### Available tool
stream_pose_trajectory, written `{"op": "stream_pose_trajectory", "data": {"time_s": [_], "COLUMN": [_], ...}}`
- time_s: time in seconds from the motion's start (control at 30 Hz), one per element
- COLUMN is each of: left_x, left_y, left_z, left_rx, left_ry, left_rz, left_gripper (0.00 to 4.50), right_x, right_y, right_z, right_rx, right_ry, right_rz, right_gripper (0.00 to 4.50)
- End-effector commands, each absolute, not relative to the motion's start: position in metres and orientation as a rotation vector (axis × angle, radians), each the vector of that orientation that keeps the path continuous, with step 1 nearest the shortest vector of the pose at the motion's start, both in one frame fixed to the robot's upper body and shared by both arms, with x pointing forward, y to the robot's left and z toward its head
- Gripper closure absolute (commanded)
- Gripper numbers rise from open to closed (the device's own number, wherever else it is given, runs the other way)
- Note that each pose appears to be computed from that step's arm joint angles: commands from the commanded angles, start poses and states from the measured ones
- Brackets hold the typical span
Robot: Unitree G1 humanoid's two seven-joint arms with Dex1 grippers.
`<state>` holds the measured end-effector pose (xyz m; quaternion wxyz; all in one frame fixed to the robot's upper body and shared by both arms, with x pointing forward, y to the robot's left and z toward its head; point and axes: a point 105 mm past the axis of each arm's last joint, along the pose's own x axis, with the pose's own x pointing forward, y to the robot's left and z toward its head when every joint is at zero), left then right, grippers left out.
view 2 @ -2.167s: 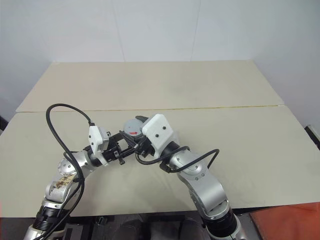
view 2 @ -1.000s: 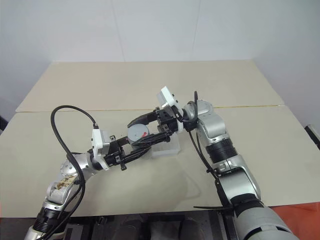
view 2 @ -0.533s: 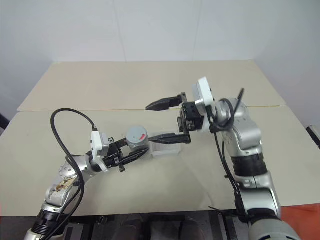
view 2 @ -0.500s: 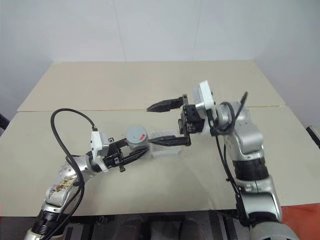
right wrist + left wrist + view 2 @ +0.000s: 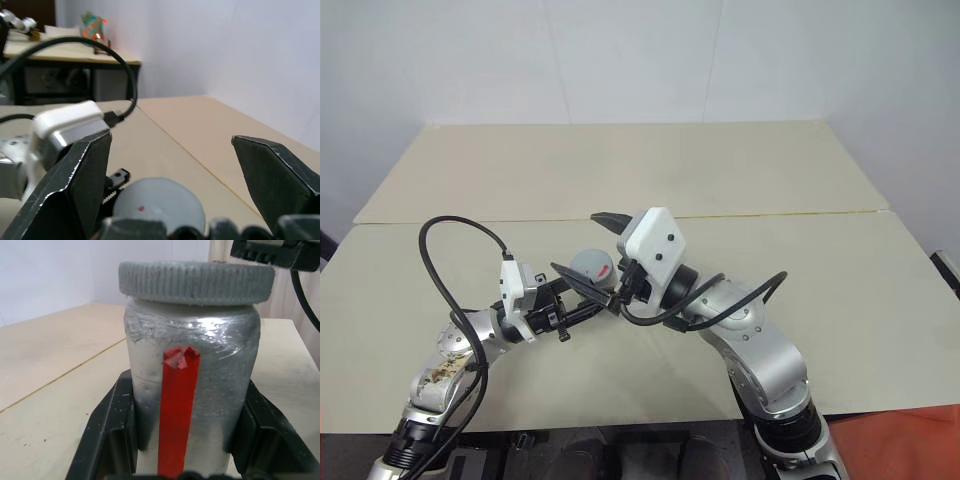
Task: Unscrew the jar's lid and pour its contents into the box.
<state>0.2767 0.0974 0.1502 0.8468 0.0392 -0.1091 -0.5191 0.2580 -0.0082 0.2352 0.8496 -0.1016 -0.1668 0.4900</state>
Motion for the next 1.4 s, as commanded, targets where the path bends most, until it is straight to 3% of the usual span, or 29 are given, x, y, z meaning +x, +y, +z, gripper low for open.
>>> {"op": "stream_pose_trajectory", "data": {"time_s": [0.03, 1.23, 1.4], "left_x": [0.275, 0.285, 0.285], "left_y": [0.096, 0.111, 0.109], "left_z": [0.164, 0.164, 0.162], "left_rx": [0.116, 0.122, 0.123], "left_ry": [-0.285, -0.289, -0.285], "left_rz": [-1.11, -1.071, -1.076], "left_gripper": [2.54, 2.54, 2.54], "right_x": [0.256, 0.264, 0.248], "right_y": [-0.008, -0.048, -0.04], "right_z": [0.238, 0.222, 0.238], "right_rx": [-0.241, -0.223, -0.15], "right_ry": [-0.374, -0.281, -0.336], "right_rz": [1.026, 0.945, 1.065], "right_gripper": [0.03, 0.03, 0.03]}}
